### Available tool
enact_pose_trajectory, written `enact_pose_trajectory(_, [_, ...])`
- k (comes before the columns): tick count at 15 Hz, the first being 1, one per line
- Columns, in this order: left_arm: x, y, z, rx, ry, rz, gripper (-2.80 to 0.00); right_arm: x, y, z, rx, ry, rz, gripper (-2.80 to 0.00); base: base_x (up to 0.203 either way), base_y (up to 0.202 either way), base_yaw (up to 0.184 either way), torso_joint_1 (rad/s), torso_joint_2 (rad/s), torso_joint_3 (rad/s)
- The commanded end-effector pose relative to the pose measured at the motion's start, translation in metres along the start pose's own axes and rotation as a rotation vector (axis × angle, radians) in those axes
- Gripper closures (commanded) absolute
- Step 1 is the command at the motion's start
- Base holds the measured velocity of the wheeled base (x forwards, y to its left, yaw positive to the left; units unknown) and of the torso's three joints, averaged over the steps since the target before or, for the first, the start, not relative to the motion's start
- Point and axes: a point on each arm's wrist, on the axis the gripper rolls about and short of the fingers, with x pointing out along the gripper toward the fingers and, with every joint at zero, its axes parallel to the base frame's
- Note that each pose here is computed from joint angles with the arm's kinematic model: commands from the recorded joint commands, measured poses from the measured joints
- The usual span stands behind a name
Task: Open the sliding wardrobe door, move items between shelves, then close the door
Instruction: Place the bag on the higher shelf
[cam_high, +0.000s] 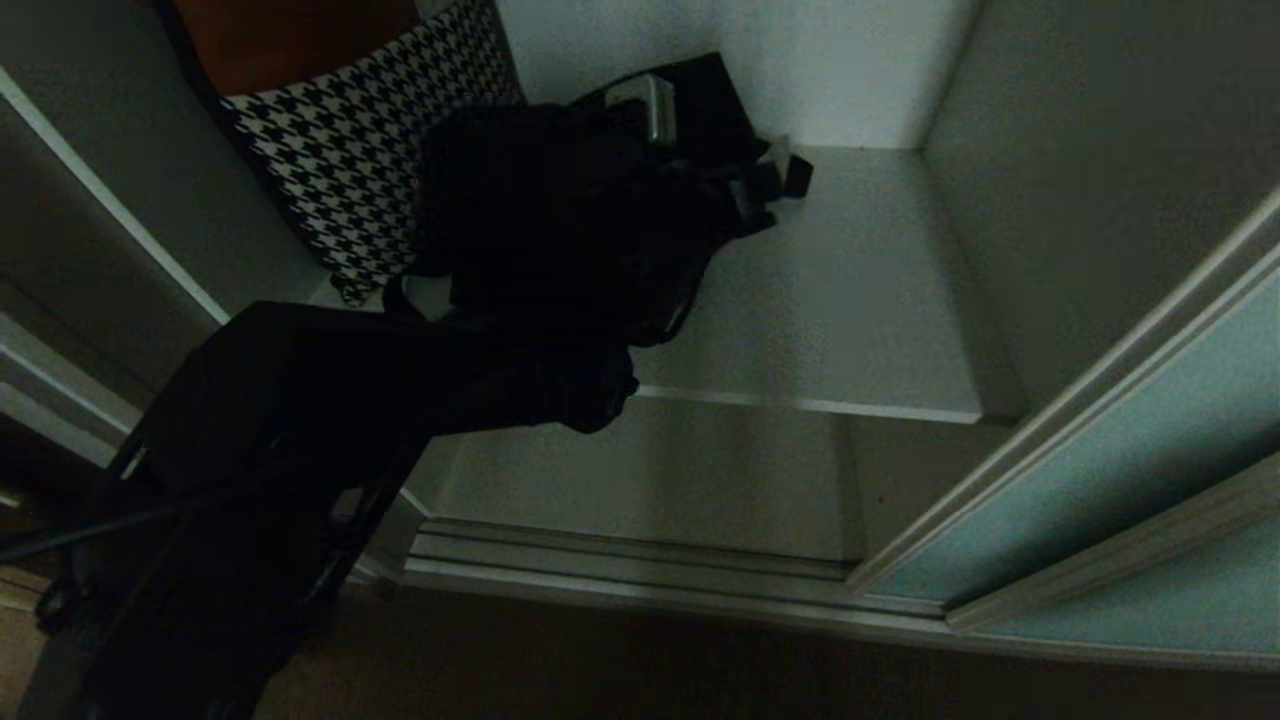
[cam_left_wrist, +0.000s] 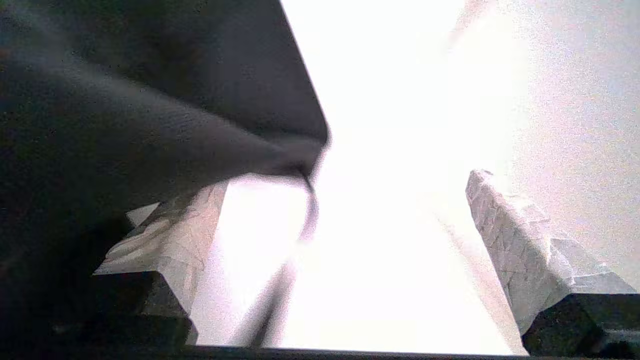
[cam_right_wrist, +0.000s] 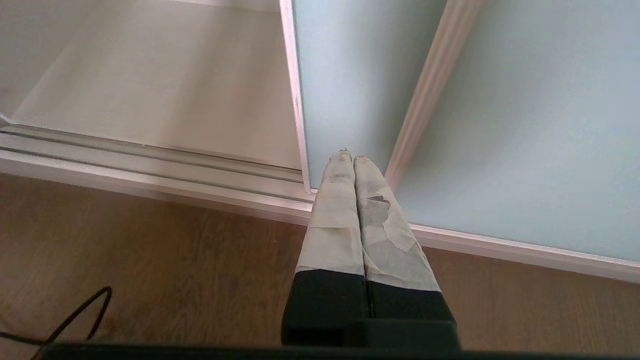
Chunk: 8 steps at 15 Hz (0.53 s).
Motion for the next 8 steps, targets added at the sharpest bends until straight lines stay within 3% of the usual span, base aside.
enact_pose_trajectory(1, [-0.004,-0.023,-0.016,-0.013,0.079,-0.036,-2.80,0.000,0.000,0.000,0.000,-0.001,-0.001,0.00,0.000,0.000,0.000,0.000,0.00,0.000])
enact_pose_trajectory(7, [-0.013,-0.035,-0.071,-0.011,0.302,-0.037,-2.80,0.000,0.000,0.000,0.000,0.000,0.000,0.00,0.000,0.000,0.000,0.000,0.00,0.000])
enact_pose_trajectory(8, [-0.014,-0.037,-0.073,-0.009,0.307,-0.038,-2.80,0.000,0.000,0.000,0.000,0.000,0.001,0.00,0.000,0.000,0.000,0.000,0.00,0.000])
